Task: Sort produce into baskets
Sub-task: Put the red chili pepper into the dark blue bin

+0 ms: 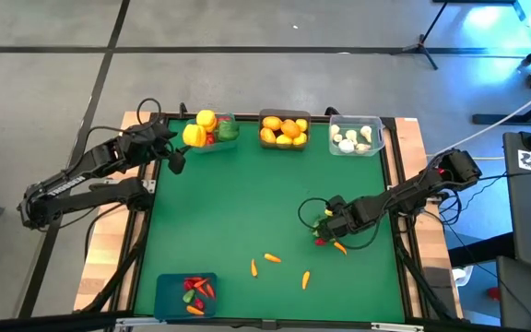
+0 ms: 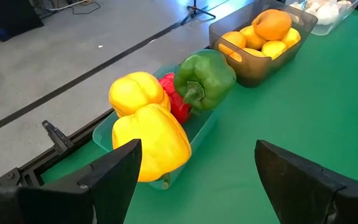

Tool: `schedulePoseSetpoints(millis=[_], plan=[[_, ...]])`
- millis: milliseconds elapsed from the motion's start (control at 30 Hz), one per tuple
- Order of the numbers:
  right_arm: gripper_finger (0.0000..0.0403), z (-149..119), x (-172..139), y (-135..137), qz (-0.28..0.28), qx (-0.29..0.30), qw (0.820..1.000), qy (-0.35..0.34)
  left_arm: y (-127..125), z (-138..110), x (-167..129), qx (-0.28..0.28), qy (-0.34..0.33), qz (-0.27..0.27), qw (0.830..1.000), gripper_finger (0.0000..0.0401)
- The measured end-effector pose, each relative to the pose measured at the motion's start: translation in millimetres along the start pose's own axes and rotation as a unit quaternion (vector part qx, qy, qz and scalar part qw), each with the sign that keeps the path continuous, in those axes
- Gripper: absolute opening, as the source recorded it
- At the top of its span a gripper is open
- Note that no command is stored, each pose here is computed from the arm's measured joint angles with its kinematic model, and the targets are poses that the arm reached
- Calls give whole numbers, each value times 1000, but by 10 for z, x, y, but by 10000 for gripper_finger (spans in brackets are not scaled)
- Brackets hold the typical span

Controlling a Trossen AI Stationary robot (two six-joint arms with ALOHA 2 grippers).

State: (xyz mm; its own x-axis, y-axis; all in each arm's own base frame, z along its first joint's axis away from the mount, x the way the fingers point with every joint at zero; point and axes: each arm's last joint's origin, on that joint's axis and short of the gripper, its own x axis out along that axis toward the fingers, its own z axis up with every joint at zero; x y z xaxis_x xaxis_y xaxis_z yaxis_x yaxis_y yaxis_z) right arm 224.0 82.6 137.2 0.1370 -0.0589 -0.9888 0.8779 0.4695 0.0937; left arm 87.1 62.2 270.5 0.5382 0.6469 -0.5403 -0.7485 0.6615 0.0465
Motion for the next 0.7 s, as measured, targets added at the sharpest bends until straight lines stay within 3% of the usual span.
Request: schedulePoseSetpoints(millis=[467, 700], plan=[[53, 41, -98, 162, 36, -2, 999, -22, 0, 0, 0, -1, 0, 0, 1000, 308], [36, 71, -202, 267, 55, 1, 998, -35, 0, 0, 0, -1, 0, 0, 1000, 308]])
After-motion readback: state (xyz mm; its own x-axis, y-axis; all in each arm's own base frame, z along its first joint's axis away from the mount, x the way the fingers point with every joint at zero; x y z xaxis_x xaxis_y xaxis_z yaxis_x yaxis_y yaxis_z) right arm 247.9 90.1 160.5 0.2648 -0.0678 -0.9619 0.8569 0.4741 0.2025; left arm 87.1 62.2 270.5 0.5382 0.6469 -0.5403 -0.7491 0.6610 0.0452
